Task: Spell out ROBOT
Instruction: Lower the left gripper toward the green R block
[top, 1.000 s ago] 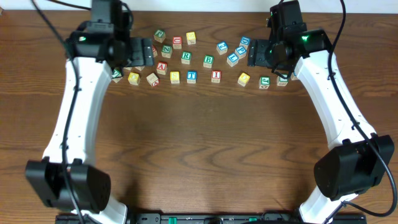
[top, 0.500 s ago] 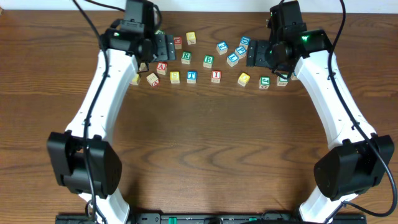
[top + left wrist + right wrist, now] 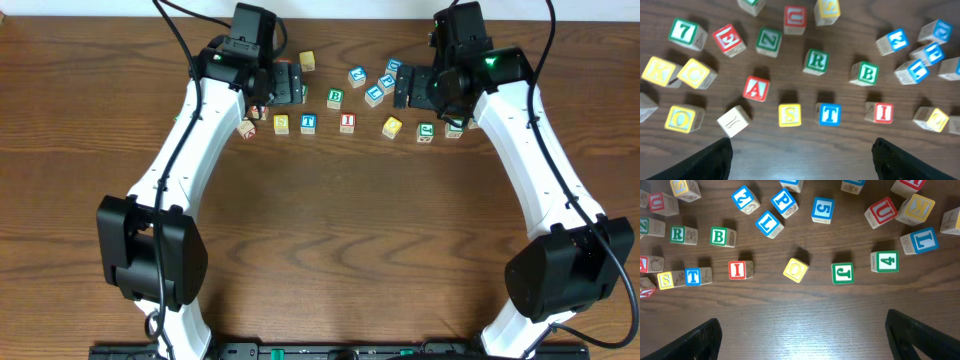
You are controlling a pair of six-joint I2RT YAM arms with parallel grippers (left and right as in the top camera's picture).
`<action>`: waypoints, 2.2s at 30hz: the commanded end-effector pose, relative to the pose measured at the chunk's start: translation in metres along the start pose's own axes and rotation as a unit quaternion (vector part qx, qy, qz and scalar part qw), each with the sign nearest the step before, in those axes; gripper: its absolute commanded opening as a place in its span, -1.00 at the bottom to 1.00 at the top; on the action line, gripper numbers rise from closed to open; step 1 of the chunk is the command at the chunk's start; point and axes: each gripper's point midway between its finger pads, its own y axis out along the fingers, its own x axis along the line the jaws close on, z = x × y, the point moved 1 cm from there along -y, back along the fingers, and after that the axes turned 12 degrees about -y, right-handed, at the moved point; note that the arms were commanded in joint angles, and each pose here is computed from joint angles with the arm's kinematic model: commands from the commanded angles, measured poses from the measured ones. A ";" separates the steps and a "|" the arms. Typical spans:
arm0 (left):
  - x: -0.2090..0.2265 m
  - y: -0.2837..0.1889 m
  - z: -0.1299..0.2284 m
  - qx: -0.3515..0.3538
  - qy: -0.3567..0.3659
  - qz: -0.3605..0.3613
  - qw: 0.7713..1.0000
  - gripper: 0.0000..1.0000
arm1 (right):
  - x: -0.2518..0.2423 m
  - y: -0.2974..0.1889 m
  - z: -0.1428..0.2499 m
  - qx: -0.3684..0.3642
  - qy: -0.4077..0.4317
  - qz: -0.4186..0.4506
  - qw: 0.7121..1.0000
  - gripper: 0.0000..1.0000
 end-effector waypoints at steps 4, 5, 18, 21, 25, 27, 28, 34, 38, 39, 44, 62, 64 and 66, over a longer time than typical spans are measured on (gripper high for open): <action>-0.013 0.009 -0.002 -0.015 -0.017 0.011 1.000 0.75 | 0.002 0.003 0.001 0.005 0.001 0.002 1.000 0.99; -0.016 0.009 -0.006 -0.023 -0.016 0.017 0.999 0.75 | 0.002 0.003 0.002 0.007 0.001 0.002 1.000 0.99; -0.034 0.022 -0.035 -0.030 0.021 0.020 0.999 0.74 | 0.000 0.003 0.014 0.033 0.001 0.006 0.999 0.99; -0.036 0.034 -0.038 -0.010 0.034 0.008 0.999 0.74 | 0.000 0.003 0.015 0.033 0.001 0.006 0.999 0.99; -0.034 0.052 -0.035 0.006 0.037 -0.002 0.999 0.72 | 0.000 0.003 0.014 0.033 0.001 0.006 0.999 0.99; -0.032 0.061 -0.030 0.015 0.037 -0.007 0.999 0.70 | 0.000 0.003 0.014 0.033 0.001 0.006 0.999 0.98; -0.031 0.063 -0.029 0.018 0.038 -0.008 0.999 0.70 | 0.000 0.003 0.014 0.033 0.001 0.006 0.999 0.99; -0.029 0.073 -0.026 0.025 0.050 -0.012 0.998 0.70 | 0.000 0.003 0.014 0.033 0.001 0.006 0.999 0.99; -0.027 0.084 -0.023 0.029 0.056 -0.014 0.998 0.70 | 0.000 0.003 0.014 0.033 0.001 0.006 0.999 0.99; -0.027 0.086 -0.023 0.028 0.056 -0.014 0.998 0.69 | 0.000 0.003 0.014 0.033 0.001 0.006 0.999 0.98; -0.029 0.099 -0.026 0.020 0.056 -0.009 0.998 0.68 | 0.000 0.003 0.014 0.033 0.001 0.006 0.999 0.99; -0.024 0.132 -0.031 -0.005 0.060 -0.025 0.998 0.61 | 0.000 0.003 0.014 0.033 0.001 0.006 0.999 0.98; -0.023 0.133 -0.031 -0.004 0.061 -0.025 0.998 0.61 | 0.000 0.003 0.014 0.032 0.001 0.006 0.999 0.98; -0.023 0.134 -0.030 -0.003 0.061 -0.026 0.998 0.61 | 0.000 0.003 0.014 0.032 0.001 0.006 0.999 0.98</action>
